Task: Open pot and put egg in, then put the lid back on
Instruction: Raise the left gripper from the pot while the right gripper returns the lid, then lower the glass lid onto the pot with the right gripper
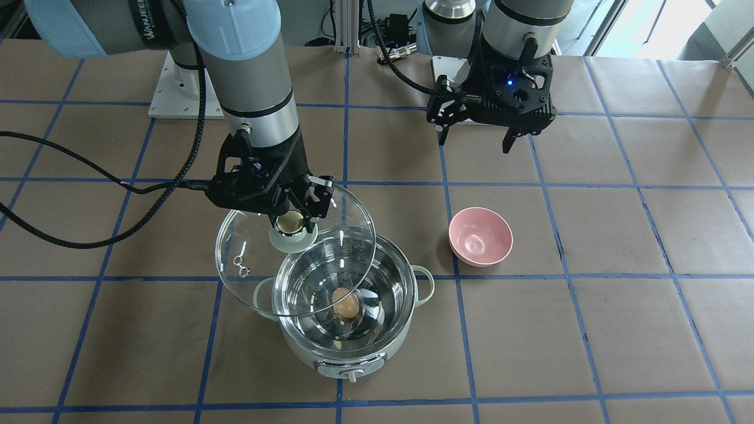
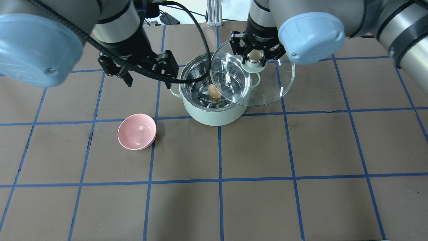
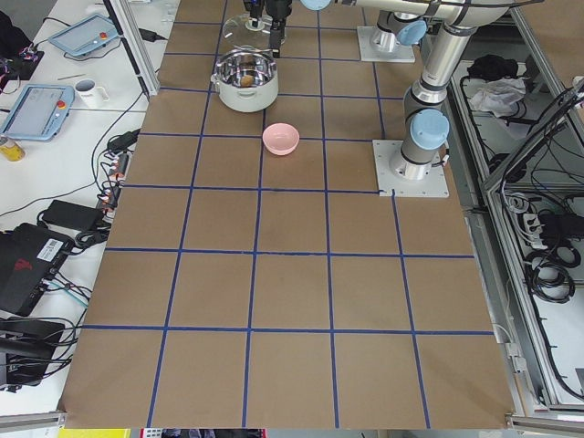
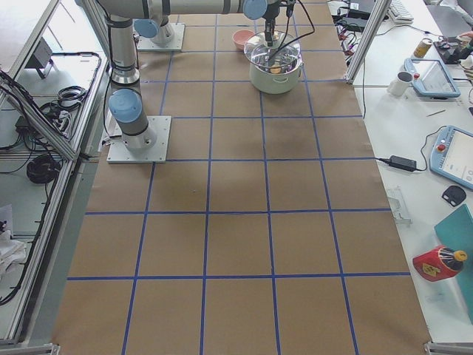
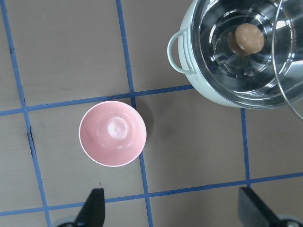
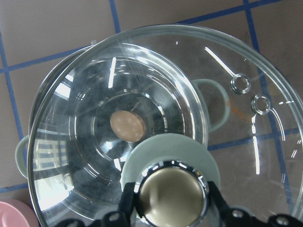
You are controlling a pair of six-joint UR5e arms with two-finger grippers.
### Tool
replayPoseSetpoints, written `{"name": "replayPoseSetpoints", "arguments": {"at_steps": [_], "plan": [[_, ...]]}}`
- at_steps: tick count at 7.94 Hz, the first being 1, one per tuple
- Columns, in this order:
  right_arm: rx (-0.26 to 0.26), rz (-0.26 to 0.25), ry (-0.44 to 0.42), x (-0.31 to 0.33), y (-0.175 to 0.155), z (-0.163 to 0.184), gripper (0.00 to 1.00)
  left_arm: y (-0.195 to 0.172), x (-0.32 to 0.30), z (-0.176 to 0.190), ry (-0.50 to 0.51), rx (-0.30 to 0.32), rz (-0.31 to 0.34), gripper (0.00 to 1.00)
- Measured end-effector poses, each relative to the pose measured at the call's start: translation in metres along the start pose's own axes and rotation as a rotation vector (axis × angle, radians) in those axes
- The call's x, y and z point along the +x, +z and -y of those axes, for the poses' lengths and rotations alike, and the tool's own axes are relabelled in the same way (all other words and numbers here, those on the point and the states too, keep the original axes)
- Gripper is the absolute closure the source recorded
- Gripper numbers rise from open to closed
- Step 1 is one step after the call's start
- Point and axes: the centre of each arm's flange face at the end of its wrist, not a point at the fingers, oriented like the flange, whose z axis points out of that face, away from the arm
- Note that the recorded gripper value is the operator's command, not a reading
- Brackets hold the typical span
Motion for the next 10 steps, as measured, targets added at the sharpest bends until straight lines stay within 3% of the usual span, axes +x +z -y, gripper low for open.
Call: {"name": "replayPoseSetpoints", "arguments": {"at_steps": [4,10], "plan": [[-0.014,0.025,0.059,-0.064,0.04,-0.002,1.0,-0.01,-0.018,-0.006,0.0,0.018,0.008,0.0],[-0.037,-0.009,0.04,-0.07,0.071,0.0,1.0,-0.01,-0.019,-0.005,0.002,0.02,-0.001,0.0]]}}
